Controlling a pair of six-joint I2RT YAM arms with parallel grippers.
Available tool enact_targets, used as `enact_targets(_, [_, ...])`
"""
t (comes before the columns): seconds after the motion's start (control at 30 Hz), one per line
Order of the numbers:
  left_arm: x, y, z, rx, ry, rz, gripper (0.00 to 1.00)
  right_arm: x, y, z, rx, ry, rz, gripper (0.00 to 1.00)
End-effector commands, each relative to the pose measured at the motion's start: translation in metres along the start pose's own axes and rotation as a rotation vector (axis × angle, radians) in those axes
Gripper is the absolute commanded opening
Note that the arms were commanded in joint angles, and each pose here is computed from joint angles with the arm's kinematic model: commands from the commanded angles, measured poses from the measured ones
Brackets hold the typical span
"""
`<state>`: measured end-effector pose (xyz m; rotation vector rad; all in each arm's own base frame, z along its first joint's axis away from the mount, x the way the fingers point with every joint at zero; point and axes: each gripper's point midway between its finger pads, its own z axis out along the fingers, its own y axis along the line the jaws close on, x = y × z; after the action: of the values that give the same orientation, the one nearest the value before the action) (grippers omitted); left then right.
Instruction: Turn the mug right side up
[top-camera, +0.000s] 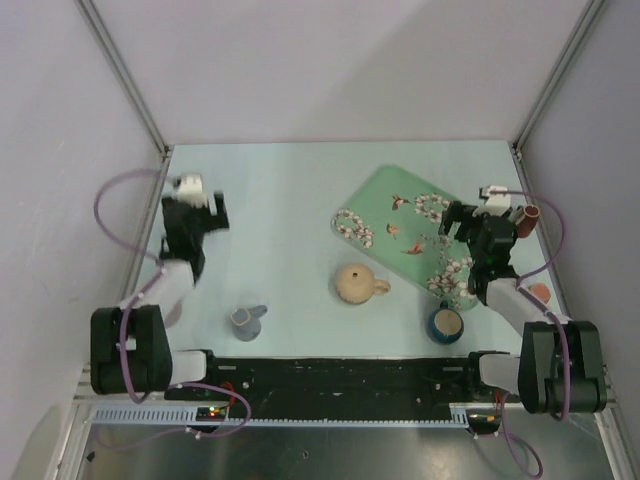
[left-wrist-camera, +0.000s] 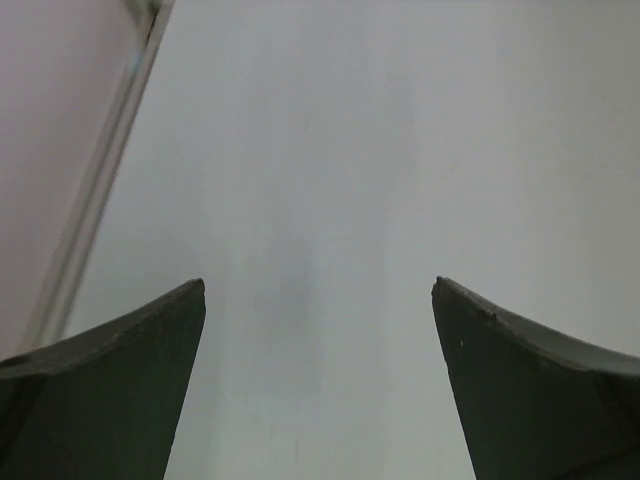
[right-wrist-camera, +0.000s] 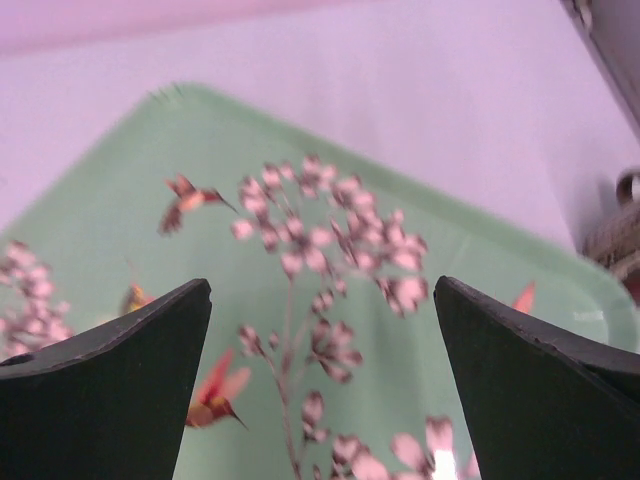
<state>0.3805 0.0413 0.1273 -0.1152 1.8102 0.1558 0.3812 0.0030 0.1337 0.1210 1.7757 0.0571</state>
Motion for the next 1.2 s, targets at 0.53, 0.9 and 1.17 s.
enact_targets(0.53, [0.046, -0.151, -0.178, 0.971, 0.889, 1.031, 0.88, -0.053, 0.154, -0.06, -0.297, 0.2, -0.178, 1.0])
enact_targets(0.9, [0.117, -0.133, -0.191, 0.955, 1.03, 1.216, 0.81, -0.014, 0.152, -0.07, -0.249, 0.315, -0.216, 1.0])
enact_targets(1.17, [0.133, -0.129, -0.19, 0.96, 1.058, 1.23, 0.44, -0.011, 0.152, -0.074, -0.245, 0.313, -0.212, 1.0])
